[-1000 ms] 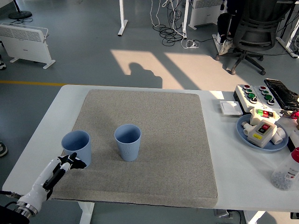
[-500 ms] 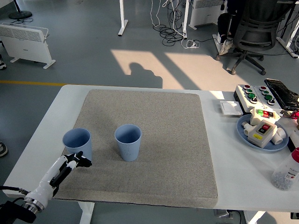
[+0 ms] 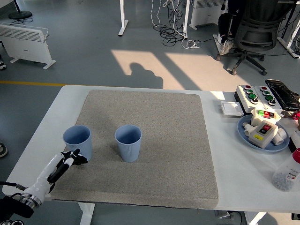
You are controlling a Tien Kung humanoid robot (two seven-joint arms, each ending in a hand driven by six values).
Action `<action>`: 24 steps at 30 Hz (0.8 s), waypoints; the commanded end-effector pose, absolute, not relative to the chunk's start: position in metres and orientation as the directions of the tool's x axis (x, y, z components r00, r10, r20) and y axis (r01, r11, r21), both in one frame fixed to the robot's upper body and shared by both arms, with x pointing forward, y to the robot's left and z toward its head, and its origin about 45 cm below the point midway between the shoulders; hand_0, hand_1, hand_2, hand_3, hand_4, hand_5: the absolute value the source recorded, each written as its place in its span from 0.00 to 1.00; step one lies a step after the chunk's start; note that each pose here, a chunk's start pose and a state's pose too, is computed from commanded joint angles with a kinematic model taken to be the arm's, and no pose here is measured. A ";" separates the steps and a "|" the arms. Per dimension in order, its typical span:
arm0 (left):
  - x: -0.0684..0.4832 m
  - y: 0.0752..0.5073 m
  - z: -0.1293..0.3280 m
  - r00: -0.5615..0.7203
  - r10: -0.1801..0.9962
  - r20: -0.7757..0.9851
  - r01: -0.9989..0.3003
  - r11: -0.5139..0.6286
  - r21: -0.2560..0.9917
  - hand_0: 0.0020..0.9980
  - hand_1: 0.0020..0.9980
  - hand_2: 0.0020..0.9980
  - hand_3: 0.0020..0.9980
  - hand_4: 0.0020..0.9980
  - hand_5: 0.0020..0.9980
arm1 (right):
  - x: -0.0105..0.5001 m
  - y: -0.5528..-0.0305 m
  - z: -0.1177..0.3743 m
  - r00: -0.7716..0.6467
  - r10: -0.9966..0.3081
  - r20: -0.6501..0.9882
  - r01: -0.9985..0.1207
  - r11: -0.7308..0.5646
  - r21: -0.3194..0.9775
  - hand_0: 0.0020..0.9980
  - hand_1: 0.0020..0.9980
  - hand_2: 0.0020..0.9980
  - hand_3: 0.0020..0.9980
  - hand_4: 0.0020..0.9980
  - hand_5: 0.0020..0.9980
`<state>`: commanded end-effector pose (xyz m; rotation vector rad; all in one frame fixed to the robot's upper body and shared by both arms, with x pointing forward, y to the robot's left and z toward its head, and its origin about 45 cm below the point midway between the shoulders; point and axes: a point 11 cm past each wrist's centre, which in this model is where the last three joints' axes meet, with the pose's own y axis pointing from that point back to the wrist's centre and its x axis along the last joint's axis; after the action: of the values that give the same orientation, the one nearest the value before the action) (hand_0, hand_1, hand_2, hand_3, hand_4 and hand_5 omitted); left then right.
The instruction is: Push cup pick cup insert cup
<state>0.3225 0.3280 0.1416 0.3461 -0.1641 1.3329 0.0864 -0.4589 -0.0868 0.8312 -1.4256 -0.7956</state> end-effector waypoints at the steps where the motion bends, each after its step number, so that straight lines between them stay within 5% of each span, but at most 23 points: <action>1: 0.324 0.329 0.143 0.232 0.921 0.314 -0.970 0.193 0.148 0.75 0.62 0.55 0.49 0.66 1.00 | 0.087 -0.459 -0.087 -0.001 -0.864 0.504 -0.026 0.504 0.864 0.71 0.63 0.65 0.59 0.12 0.41; 24: 0.356 0.328 0.153 0.231 0.928 0.293 -0.971 0.203 0.123 0.75 0.62 0.54 0.48 0.66 1.00 | 0.092 -0.459 -0.086 0.005 -0.863 0.505 -0.033 0.505 0.863 0.71 0.64 0.65 0.59 0.12 0.41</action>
<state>0.3560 0.3284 0.1535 0.3064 -0.1669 1.3339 0.0922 -0.4590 -0.0855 0.8379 -1.4270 -0.7867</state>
